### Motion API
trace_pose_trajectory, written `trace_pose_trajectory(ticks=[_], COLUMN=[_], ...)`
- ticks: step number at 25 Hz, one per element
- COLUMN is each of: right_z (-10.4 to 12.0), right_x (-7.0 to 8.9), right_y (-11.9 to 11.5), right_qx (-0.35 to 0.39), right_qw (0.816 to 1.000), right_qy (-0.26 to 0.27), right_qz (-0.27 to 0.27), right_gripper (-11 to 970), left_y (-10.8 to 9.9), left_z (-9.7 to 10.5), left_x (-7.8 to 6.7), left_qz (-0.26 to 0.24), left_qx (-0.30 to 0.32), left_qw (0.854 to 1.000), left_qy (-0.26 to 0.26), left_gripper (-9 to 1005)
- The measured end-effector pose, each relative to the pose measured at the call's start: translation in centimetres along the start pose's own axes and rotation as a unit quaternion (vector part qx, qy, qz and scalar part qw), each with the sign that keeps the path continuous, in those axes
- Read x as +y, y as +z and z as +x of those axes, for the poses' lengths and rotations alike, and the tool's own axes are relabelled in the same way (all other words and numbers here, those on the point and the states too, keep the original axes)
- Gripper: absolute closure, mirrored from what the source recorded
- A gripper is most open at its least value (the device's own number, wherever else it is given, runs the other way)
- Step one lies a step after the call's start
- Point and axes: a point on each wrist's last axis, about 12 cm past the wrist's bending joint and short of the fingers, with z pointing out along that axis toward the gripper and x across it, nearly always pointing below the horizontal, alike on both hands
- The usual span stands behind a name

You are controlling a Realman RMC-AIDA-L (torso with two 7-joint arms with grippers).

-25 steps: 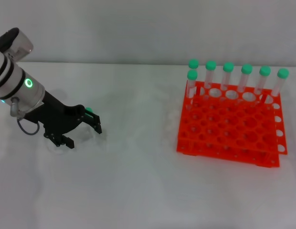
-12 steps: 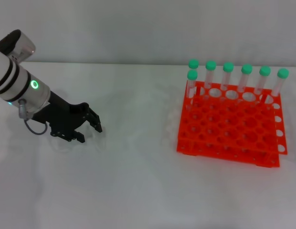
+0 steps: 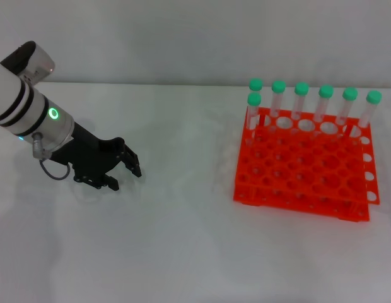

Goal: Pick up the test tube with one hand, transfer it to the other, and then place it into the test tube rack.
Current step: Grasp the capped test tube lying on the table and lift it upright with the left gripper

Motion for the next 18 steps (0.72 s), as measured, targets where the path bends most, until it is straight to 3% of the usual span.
trace_pose_trajectory(ticks=[18], right_z=[-0.2], right_x=[0.0], right_y=[0.1], right_qx=[-0.003], right_qw=[1.000], right_qy=[0.000], right_qz=[0.000], right_gripper=[91], left_y=[1.1], left_z=[0.1], left_x=[0.4], left_qz=[-0.005], left_qx=[-0.025], left_qw=[1.000], left_qy=[-0.004], left_gripper=[478])
